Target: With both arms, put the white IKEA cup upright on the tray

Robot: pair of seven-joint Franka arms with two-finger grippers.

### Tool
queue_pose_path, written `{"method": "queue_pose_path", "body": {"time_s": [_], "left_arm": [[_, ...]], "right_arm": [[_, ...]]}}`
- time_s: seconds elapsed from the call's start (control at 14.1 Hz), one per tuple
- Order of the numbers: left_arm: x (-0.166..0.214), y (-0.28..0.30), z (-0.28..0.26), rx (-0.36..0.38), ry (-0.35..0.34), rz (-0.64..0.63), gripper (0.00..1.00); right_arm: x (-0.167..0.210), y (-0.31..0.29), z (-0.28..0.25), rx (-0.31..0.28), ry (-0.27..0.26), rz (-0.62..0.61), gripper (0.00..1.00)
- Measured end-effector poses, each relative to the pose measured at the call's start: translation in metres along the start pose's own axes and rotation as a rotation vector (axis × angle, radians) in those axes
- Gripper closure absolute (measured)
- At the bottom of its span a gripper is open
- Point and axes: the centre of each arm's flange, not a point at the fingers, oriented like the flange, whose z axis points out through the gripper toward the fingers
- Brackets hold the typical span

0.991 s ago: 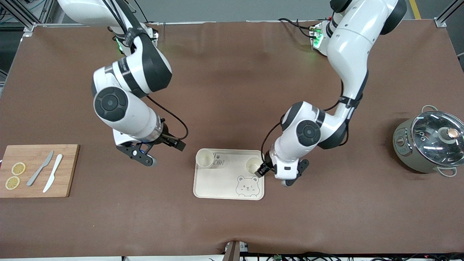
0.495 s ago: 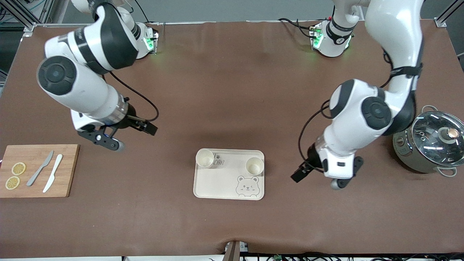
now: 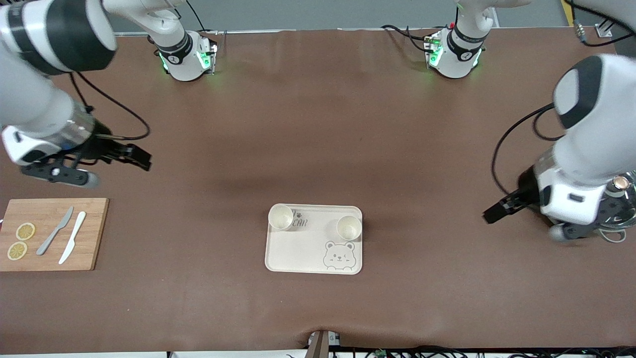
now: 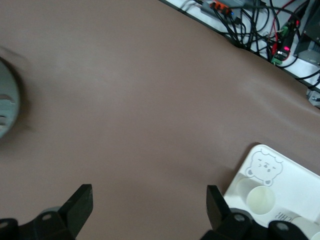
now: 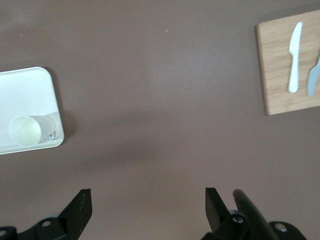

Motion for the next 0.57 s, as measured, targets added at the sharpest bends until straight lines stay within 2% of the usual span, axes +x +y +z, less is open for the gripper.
{"method": "queue_pose_path", "body": {"time_s": [0.21,0.57], "left_arm": [[-0.006,-0.042,-0.053,0.032,-0.004,0.075,0.00],[-0.021,-0.101,-0.112,0.074,-0.029,0.256,0.00]], "right_arm": [[0.001,0.047,-0.012,0.005,0.015,-0.095,0.00],[-0.027,0.072,-0.054,0.011,0.042,-0.118,0.00]]}}
